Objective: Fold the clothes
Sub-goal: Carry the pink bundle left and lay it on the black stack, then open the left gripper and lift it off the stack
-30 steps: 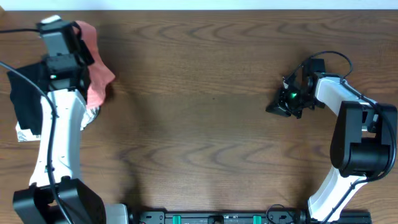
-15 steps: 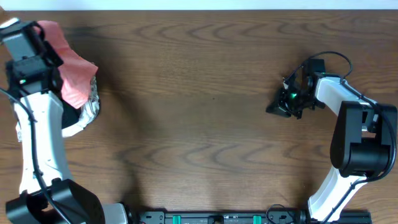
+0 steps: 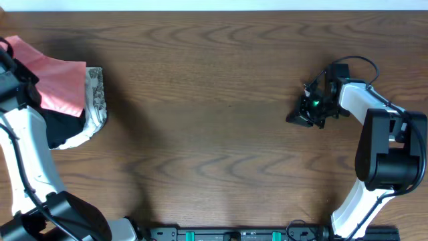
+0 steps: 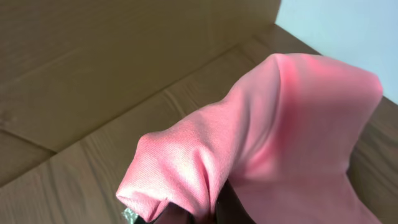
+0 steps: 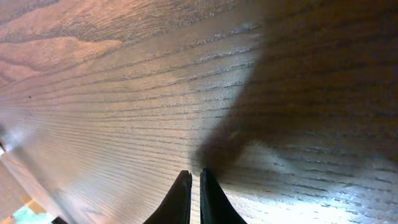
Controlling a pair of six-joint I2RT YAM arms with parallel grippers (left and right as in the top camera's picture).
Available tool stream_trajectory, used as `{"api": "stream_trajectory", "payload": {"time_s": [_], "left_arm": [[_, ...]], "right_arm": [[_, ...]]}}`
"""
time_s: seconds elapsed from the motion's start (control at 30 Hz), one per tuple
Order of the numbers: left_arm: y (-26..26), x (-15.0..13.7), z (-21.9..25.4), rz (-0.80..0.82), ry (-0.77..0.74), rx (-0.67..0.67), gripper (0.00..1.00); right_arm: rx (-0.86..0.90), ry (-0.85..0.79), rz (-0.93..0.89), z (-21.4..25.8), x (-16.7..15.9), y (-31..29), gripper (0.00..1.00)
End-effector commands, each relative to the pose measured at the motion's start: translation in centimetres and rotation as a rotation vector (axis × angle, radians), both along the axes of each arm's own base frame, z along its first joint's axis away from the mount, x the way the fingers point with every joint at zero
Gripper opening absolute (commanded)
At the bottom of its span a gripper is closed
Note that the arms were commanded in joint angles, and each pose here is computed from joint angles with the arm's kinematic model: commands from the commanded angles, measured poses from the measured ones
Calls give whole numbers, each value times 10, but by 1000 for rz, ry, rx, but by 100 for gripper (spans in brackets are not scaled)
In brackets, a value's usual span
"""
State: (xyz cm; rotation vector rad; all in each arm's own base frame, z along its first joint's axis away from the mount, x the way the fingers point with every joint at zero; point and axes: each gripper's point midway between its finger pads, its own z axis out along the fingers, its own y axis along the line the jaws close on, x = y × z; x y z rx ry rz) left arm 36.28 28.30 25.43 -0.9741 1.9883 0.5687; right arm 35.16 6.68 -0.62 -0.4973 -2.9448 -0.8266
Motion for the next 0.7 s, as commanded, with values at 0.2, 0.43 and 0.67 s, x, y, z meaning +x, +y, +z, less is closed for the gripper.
{"api": "stream_trajectory", "payload": {"time_s": [0.2,0.43,0.67], "left_arm": [[20,-23,0,77,4,1,52],[20,-23,0,78,5,1,64],[20,-23,0,75,3,0,63]], "right_arm": [[-129,81,13,-27,-20,-20,8],[-129,83,13,-27,-21,-20,8],[-129,83,13,-27,-21,-20,8]]}}
